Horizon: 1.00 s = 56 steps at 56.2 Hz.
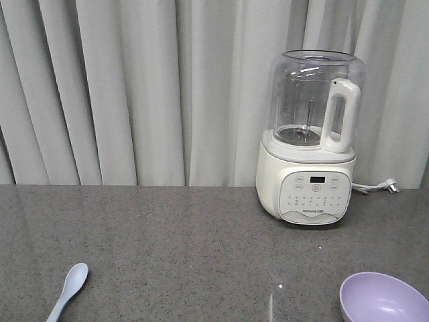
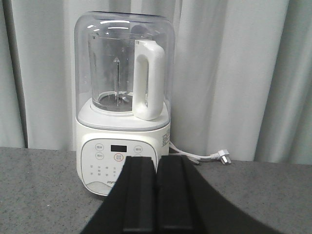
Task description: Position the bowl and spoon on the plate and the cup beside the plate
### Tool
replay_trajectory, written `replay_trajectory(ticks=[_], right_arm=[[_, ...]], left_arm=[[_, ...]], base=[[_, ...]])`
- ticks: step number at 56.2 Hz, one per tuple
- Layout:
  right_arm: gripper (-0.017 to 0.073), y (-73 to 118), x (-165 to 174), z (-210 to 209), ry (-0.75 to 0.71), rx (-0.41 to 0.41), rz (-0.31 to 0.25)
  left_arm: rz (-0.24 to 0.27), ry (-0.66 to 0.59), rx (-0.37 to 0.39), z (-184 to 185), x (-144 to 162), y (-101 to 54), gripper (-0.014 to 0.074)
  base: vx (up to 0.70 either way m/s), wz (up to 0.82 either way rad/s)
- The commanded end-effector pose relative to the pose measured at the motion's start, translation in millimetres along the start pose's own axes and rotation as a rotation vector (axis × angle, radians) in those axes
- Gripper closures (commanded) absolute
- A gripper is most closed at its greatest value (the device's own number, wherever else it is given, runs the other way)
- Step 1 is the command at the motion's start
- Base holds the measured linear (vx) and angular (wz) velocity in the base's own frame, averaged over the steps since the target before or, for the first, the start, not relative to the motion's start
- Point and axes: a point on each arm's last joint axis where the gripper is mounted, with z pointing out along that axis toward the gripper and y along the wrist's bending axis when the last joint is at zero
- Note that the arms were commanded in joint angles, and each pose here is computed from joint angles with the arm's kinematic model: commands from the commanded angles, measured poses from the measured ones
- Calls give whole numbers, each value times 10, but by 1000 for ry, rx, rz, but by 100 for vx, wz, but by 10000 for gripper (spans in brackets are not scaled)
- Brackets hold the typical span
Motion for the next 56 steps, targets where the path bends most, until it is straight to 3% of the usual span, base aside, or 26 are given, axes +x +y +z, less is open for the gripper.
replay_trajectory(ticks=[1, 14, 21, 29, 36, 40, 46, 51, 56], right_arm=[[434, -17, -213, -35, -135, 7, -8], [28, -17, -235, -38, -159, 7, -8], [-92, -16, -248, -40, -174, 7, -8], [-94, -16, -251, -41, -178, 7, -9], [-68, -16, -254, -42, -181, 7, -9], [-48, -16, -254, -41, -180, 7, -9], [-22, -16, -254, -41, -180, 7, -9], [-13, -16, -254, -41, -180, 7, -9], [-12, -16, -254, -41, -180, 7, -9]], left_arm=[[-1, -129, 14, -28, -204, -13, 434], [-2, -117, 13, -21, -192, -12, 76], [-20, -87, 10, 10, -161, -10, 2], [-9, 97, -20, 222, -172, 13, 15], [49, 355, -42, 616, -65, 34, 40], [11, 503, -35, 877, 145, 18, 55], [-68, 687, 19, 1159, 536, -70, 78], [-45, 796, 114, 1343, 829, -209, 99], [-33, 855, 161, 1462, 1031, -298, 113]], base=[[0, 0], [0, 0], [0, 0], [0, 0], [0, 0], [0, 0], [0, 0], [0, 0], [0, 0]])
